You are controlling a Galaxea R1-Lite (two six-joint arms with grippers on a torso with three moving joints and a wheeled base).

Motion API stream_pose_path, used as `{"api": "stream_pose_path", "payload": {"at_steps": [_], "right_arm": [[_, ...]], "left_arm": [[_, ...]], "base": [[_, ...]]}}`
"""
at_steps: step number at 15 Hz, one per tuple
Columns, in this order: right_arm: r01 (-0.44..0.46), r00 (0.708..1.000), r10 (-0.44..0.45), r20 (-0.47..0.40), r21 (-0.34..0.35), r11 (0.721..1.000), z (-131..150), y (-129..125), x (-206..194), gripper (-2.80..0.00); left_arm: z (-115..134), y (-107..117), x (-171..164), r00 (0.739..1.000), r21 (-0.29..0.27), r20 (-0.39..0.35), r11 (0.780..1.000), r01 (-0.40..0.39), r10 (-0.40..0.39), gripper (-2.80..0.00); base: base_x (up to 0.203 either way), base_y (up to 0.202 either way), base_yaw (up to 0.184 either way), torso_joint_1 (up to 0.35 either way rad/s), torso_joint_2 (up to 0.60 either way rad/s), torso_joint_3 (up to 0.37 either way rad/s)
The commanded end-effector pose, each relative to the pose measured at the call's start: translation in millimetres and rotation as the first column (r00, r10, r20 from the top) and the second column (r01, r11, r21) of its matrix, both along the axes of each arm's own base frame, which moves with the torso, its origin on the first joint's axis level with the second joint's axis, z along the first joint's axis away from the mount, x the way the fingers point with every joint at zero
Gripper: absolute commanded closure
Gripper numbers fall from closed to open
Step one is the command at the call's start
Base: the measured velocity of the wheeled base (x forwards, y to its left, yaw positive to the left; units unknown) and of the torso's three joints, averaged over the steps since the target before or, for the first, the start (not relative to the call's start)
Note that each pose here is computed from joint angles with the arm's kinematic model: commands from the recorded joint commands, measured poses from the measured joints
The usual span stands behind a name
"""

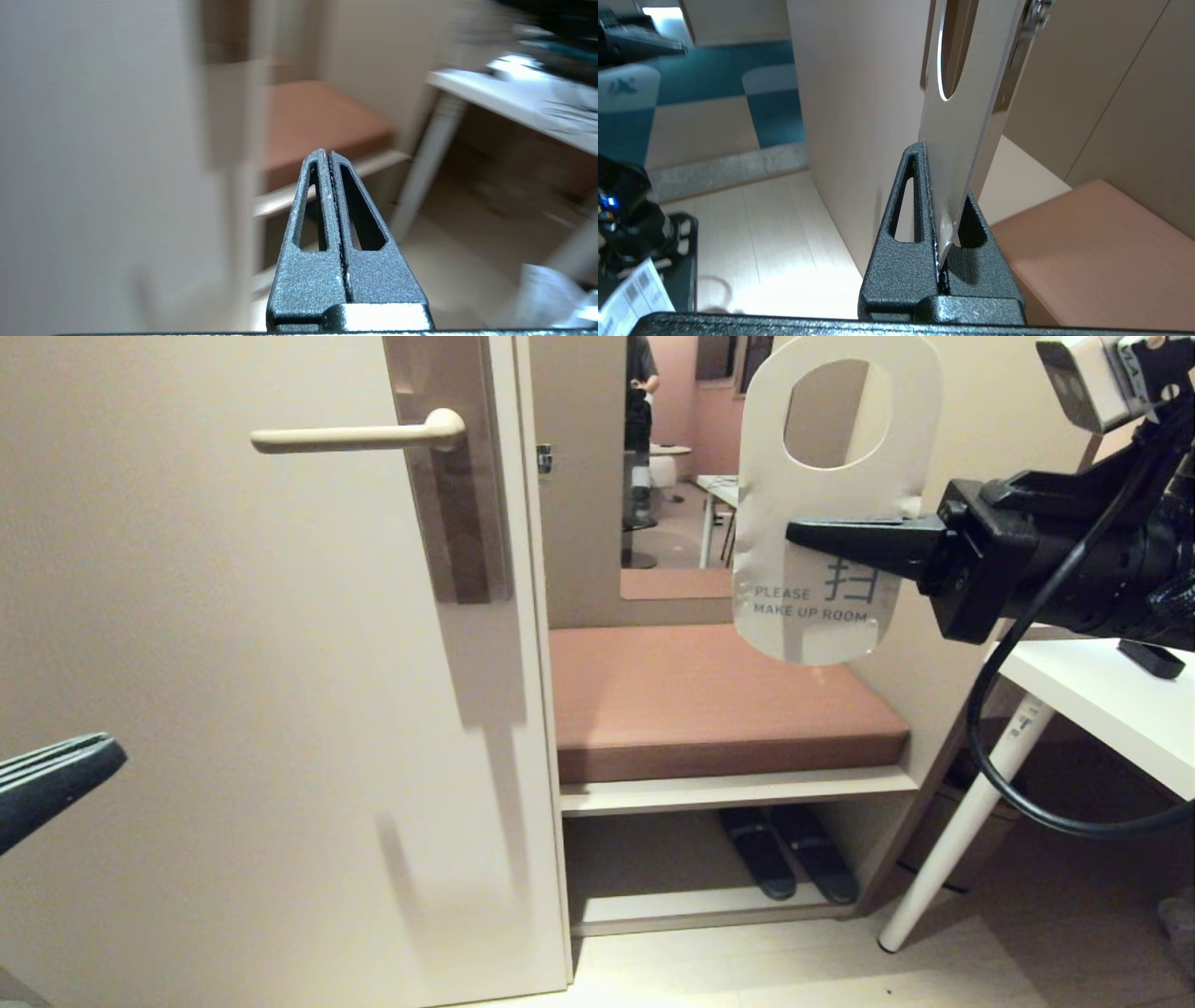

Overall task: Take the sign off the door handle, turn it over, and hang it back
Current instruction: Hand it to the other hand

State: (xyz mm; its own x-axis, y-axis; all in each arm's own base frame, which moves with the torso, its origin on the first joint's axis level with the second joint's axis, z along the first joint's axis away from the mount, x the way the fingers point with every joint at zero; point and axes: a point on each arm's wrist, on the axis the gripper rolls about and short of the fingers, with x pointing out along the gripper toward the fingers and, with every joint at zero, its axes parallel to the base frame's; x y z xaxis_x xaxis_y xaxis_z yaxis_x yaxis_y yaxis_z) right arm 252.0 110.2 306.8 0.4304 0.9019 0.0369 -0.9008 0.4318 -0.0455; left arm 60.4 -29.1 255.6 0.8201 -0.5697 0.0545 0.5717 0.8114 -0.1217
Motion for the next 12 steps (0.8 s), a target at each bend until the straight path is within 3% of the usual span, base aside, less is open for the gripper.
{"api": "stream_pose_path", "payload": {"at_steps": [1, 4, 8, 12], "right_arm": [[-0.012, 1.0, 0.012, 0.005, 0.015, 1.0, 6, 4, 6, 0.0], [-0.1, 0.995, 0.101, -0.016, 0.02, 0.995, 6, 7, 6, 0.0], [-0.24, 0.969, 0.241, -0.048, 0.028, 0.97, 4, 30, -5, 0.0], [-0.334, 0.94, 0.335, -0.061, 0.03, 0.942, 2, 57, -12, 0.0]], "left_arm": [[3, -16, 28, 0.986, 0.019, -0.08, 0.989, 0.149, -0.147, 0.0], [5, -28, 49, 0.963, 0.008, -0.099, 0.968, 0.251, -0.249, 0.0], [12, -43, 67, 0.933, -0.094, -0.063, 0.933, 0.348, -0.354, 0.0], [5, -65, 65, 0.874, -0.087, -0.099, 0.879, 0.469, -0.476, 0.0]], "base": [[0.0, 0.0, 0.0, 0.0, 0.0, 0.0], [0.0, 0.0, 0.0, 0.0, 0.0, 0.0], [0.0, 0.0, 0.0, 0.0, 0.0, 0.0], [0.0, 0.0, 0.0, 0.0, 0.0, 0.0]]}}
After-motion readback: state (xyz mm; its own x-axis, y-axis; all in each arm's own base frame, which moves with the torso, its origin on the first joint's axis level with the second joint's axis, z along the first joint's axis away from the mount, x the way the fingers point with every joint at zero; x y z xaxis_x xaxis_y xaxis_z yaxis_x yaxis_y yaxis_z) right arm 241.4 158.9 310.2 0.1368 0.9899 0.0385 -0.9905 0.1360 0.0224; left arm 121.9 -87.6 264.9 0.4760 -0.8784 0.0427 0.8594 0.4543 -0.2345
